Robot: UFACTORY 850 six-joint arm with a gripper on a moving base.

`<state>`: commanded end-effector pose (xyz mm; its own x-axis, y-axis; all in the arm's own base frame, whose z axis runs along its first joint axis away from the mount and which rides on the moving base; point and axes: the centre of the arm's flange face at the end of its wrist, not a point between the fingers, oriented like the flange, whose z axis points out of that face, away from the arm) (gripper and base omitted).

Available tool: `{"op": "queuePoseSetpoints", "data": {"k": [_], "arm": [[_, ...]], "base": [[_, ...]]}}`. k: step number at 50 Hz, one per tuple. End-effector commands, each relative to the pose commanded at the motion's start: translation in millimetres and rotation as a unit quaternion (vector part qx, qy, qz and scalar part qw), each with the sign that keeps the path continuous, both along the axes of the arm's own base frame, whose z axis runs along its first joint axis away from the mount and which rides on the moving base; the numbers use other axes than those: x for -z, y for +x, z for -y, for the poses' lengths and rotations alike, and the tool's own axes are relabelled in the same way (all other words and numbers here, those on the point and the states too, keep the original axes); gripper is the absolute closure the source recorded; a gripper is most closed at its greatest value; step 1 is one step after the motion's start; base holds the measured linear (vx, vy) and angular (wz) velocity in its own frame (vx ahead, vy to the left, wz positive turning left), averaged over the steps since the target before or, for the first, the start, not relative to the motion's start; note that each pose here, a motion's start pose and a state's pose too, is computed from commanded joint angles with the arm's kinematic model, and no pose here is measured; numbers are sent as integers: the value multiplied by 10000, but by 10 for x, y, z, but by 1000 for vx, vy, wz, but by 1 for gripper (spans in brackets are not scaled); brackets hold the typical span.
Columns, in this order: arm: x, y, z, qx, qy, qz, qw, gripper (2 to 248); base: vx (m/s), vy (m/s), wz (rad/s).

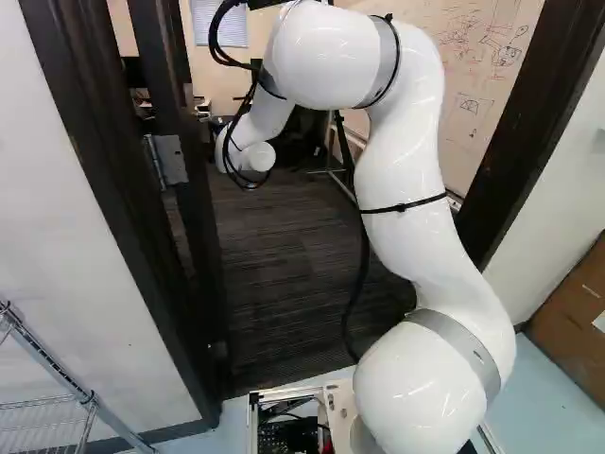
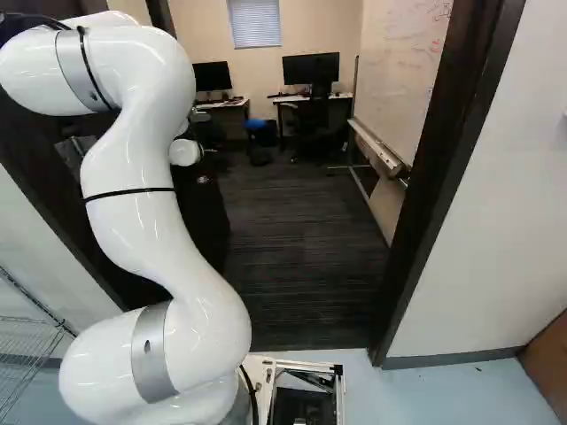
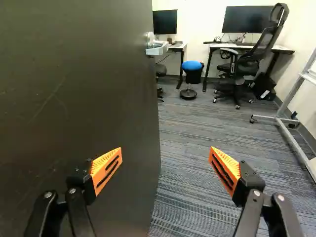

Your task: Open the door and move inside

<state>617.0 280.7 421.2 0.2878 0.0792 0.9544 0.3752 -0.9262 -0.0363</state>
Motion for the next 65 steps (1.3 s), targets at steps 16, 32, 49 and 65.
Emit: {"op": "queuePoseSetpoints", "data": {"k": [16, 32, 49, 65], "arm": [[-12, -11, 166, 109, -12, -27, 9999, 3], [-29, -29, 429, 287, -28, -65, 9996, 3], [-44, -47, 712, 485, -41, -103, 9988, 3], [-57, -63, 975, 676, -51, -133, 9976, 3]], "base": [[0, 0, 0], [0, 0, 0], [0, 0, 0], [0, 0, 0]]}}
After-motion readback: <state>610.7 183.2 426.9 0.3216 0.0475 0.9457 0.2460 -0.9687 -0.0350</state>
